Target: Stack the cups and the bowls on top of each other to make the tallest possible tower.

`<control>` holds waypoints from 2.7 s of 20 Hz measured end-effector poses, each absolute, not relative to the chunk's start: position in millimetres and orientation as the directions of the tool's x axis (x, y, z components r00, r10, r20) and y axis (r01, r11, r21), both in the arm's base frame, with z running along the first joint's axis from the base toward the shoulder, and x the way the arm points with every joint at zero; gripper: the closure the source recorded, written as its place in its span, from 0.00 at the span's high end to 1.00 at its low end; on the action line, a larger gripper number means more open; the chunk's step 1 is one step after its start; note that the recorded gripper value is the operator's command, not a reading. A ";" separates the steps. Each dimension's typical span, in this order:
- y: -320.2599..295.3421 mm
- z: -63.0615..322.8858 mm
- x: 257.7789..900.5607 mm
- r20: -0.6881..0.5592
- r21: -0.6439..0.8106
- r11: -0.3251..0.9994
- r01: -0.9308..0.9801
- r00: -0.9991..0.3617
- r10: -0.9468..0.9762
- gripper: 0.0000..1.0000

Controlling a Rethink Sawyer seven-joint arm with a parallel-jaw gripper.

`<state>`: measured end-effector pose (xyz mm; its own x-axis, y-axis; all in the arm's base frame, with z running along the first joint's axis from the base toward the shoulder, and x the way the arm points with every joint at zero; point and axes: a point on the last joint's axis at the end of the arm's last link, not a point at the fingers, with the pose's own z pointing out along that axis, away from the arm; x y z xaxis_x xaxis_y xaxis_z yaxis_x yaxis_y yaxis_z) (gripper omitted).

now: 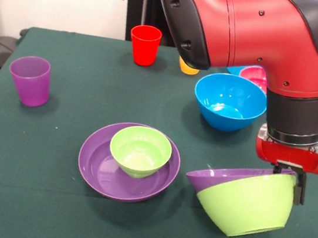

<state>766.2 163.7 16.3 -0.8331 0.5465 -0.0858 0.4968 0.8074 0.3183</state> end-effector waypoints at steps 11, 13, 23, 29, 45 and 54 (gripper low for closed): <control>158.5 56.8 756.5 -0.102 0.311 0.818 0.483 -0.839 0.534 0.00; 157.3 68.2 755.1 -0.102 0.309 0.820 0.483 -0.840 0.533 0.00; 140.1 148.7 739.7 -0.011 0.192 0.845 0.500 -0.859 0.511 0.00; 128.8 197.6 731.3 0.032 0.128 0.851 0.510 -0.859 0.511 0.00; 79.7 257.2 728.1 -0.025 0.143 0.816 0.560 -0.822 0.569 0.00; -49.1 212.0 730.9 -0.051 0.153 0.724 0.673 -0.726 0.686 0.00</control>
